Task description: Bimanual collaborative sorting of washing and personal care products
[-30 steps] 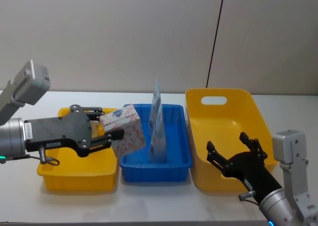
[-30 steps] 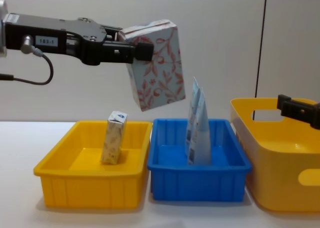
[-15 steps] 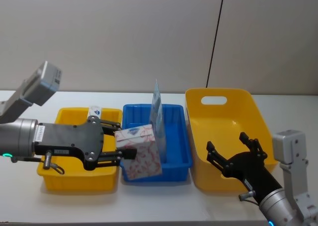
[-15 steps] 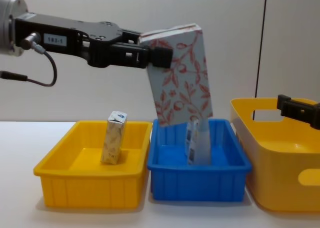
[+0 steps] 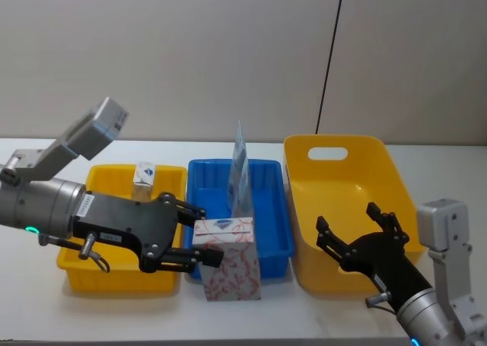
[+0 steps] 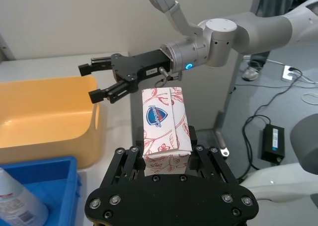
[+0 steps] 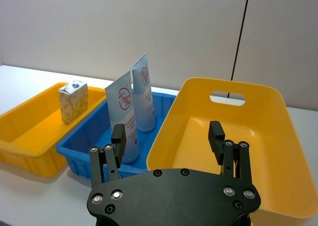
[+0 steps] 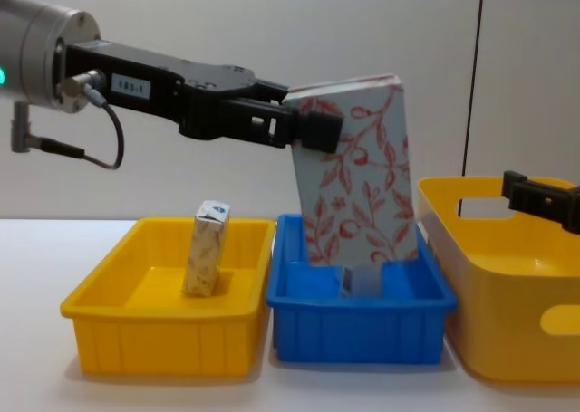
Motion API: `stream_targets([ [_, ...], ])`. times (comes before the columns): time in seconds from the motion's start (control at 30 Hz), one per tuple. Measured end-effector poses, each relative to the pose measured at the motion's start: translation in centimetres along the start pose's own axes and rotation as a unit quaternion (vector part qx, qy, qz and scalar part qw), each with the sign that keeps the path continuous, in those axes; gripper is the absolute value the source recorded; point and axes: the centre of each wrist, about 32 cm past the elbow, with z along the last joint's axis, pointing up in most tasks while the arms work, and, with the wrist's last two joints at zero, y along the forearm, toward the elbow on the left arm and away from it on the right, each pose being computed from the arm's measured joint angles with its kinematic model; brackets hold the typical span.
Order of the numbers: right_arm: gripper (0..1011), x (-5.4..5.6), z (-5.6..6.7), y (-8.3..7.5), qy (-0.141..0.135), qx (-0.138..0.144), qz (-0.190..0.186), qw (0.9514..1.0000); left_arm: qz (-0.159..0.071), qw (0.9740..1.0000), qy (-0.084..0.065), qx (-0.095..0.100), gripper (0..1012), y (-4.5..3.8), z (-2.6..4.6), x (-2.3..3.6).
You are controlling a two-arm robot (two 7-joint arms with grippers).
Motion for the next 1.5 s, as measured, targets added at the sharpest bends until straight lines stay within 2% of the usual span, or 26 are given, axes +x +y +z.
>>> stream_targets([
  [0.13,1003,0.0,0.0,0.0,0.0,0.0,0.0,1.0,-0.009,0.9999,0.007,0.005,410,-0.28,-0.18,0.51],
  [0.33,1003,0.0,0.0,0.0,0.0,0.0,0.0,1.0,-0.014,0.9998,0.012,0.008,410,-0.37,-0.4,0.87],
  [0.53,1003,0.1,0.2,-0.1,0.003,-0.001,0.005,1.0,-0.016,0.9997,0.014,0.01,410,-0.44,-0.51,1.06],
  [0.83,1003,1.2,1.1,-0.4,0.01,-0.007,0.042,0.999,-0.019,0.9996,0.016,0.013,410,-0.48,-0.64,1.24],
  [1.17,1003,3.5,2.2,-0.5,0.003,-0.019,0.107,0.9941,-0.02,0.9996,0.016,0.014,410,-0.49,-0.69,1.34],
  [1.37,1003,5.8,2.7,-0.3,-0.011,-0.033,0.152,0.9877,-0.02,0.9996,0.017,0.014,410,-0.51,-0.71,1.36],
  [1.5,1003,7.5,3.0,0.0,-0.023,-0.046,0.184,0.9816,-0.02,0.9995,0.017,0.014,410,-0.52,-0.72,1.38],
])
